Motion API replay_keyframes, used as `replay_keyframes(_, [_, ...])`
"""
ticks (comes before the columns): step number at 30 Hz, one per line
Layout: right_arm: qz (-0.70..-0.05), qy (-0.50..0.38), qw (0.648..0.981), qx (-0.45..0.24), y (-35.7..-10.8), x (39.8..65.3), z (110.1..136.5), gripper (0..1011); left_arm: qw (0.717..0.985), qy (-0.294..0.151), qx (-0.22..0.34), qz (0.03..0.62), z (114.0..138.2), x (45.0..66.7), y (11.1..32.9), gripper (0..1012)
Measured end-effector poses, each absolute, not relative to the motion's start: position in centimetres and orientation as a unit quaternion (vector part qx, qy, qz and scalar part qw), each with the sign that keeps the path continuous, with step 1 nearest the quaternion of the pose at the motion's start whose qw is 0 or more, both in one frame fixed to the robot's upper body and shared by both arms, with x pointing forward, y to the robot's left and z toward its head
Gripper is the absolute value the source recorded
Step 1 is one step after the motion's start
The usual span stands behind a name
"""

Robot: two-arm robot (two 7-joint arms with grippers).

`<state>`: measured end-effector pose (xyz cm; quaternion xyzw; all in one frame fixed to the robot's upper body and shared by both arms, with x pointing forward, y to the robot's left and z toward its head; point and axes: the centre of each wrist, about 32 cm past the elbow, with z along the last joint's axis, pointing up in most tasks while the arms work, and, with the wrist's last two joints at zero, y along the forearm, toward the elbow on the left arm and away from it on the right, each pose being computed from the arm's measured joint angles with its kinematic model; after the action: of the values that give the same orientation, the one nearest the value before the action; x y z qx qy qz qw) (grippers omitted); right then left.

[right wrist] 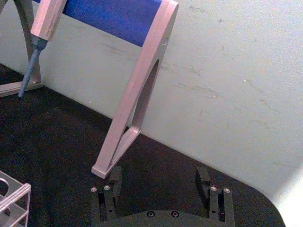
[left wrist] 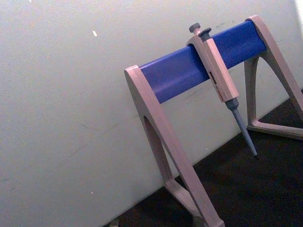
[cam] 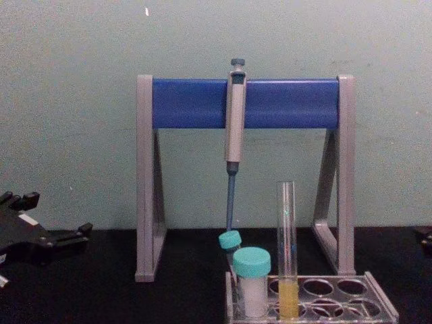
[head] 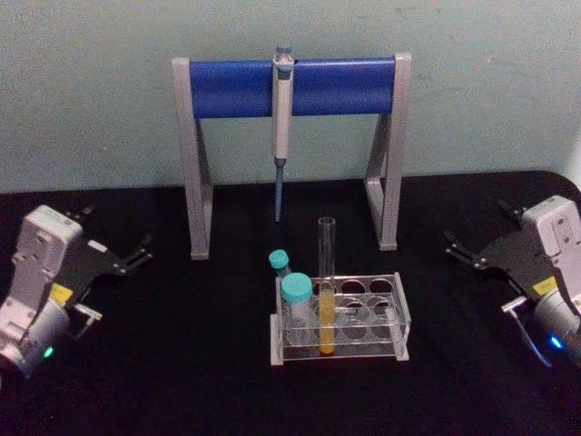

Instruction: Pick up the test tube from the test tube rack, shake it, then place it back into the test tube rack.

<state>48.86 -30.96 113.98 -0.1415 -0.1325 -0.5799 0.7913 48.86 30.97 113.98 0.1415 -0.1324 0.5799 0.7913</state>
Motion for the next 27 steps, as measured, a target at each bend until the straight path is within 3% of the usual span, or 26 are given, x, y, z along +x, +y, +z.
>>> replay_keyframes(27, [-0.58,-0.132,0.791,-0.141,-30.97,48.86,113.98,1000,0.791,-0.132,0.141,0.58,113.98,48.86,30.97,1001])
